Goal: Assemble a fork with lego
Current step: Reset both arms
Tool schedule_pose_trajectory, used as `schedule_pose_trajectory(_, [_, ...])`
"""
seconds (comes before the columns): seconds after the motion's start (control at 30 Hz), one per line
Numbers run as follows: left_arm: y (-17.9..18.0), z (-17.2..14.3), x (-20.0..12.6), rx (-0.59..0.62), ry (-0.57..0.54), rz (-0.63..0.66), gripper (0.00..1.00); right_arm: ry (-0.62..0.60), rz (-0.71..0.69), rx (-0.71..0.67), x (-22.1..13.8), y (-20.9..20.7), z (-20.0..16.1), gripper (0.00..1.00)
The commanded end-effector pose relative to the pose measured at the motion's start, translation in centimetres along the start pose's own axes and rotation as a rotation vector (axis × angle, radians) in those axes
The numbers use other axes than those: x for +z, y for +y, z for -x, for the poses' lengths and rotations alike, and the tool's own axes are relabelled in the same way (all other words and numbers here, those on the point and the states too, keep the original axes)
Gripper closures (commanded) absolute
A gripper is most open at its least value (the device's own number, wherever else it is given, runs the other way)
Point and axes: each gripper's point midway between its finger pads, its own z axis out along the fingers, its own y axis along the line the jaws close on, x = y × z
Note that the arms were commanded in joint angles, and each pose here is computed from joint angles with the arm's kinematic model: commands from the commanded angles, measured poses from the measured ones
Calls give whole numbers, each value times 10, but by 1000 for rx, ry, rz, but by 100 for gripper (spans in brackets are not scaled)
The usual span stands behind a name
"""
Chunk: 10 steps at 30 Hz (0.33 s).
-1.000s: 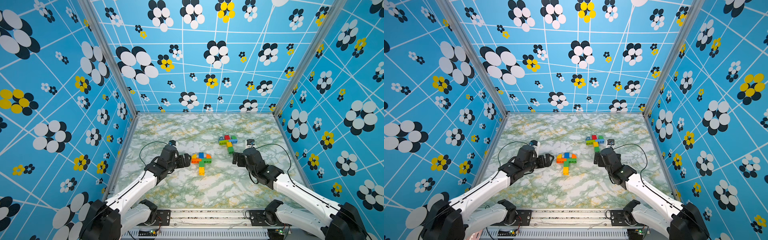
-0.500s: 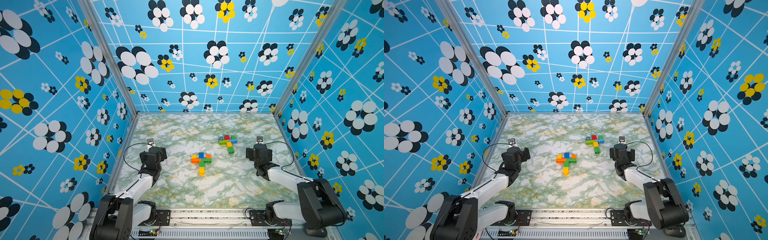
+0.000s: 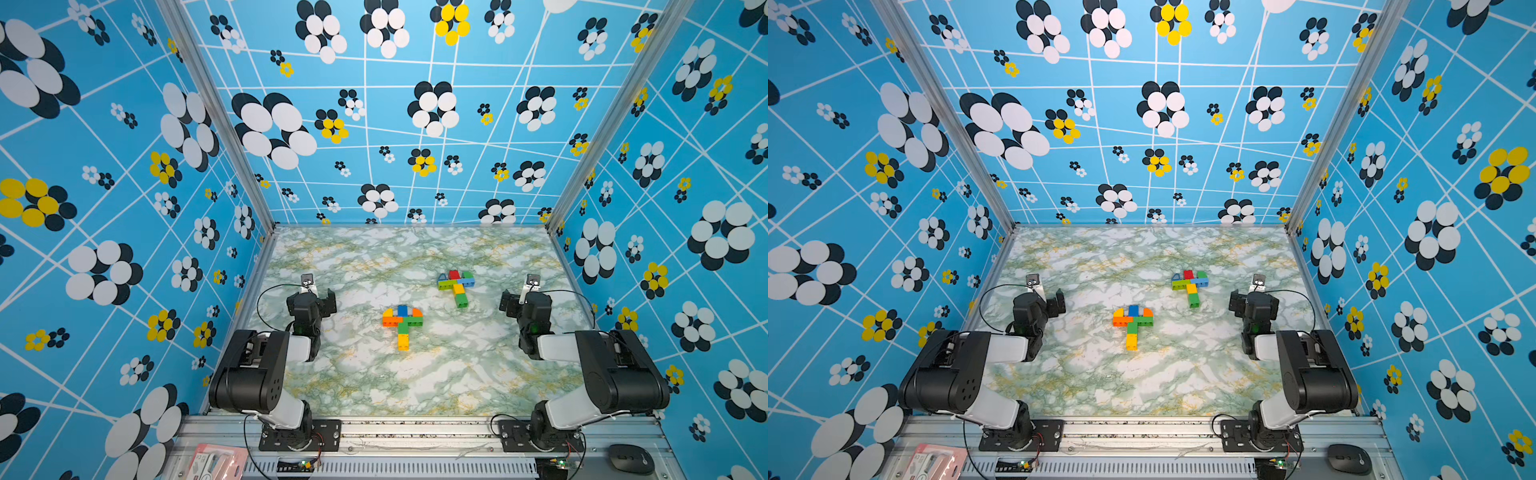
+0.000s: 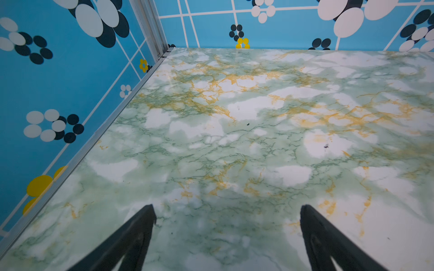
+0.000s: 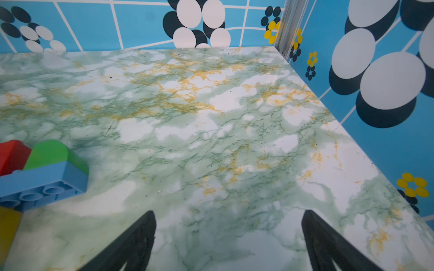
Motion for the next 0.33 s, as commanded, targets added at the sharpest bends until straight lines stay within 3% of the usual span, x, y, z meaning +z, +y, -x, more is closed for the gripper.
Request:
schedule_pose_trajectory(0.0, [-3,14,1,-14,-51,-14,1,-56,62,7,0,13,14,1])
schedule_pose_trajectory(0.3, [-4,14,1,-3,-53,-10,1,-64,56,10,0,12,14,1])
